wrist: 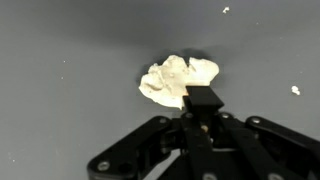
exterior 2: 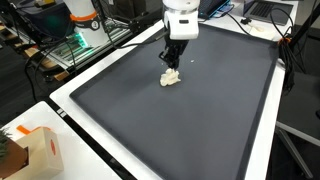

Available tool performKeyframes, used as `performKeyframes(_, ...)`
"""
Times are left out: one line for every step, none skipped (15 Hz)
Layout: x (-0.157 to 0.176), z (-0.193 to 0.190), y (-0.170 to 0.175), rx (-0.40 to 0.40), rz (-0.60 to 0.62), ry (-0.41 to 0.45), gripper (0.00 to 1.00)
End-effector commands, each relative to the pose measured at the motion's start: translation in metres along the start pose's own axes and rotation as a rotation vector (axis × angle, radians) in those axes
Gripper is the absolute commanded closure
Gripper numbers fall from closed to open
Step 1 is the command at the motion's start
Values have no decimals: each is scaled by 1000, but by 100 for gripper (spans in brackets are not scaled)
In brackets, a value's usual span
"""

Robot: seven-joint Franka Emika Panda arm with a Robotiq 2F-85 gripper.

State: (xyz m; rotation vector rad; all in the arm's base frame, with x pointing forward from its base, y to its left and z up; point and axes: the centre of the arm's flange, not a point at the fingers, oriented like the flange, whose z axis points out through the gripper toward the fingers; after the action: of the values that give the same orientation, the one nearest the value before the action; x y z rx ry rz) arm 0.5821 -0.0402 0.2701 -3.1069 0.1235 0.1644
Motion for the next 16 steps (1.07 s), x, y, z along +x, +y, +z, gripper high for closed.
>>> performKeyframes(0,15,4,12,-6,-6,97)
performKeyframes(-1,12,4,13,-8,-6,97)
performKeyframes(-3,9,3,11,-9,-5,97)
performKeyframes(-4,6,3,10,-10,-6,97)
performKeyframes(-5,3,3,12,-13,-6,97)
performKeyframes(-7,-1,2,13,-15,-5,97)
performKeyframes(-8,-4,2,11,-15,-5,97)
performKeyframes(-10,-8,1,11,-18,-7,97)
performKeyframes(-11,-11,1,10,-19,-7,97)
performKeyframes(-12,-14,0,10,-21,-7,97)
performKeyframes(-13,-17,0,6,-19,-8,97)
performKeyframes(-14,-22,-1,6,-23,-9,97)
performKeyframes(-15,-26,-1,4,-23,-10,97)
performKeyframes(-17,-30,-2,4,-27,-10,97)
performKeyframes(-18,-35,-3,2,-28,-11,97)
performKeyframes(-19,-39,-3,-1,-28,-10,97)
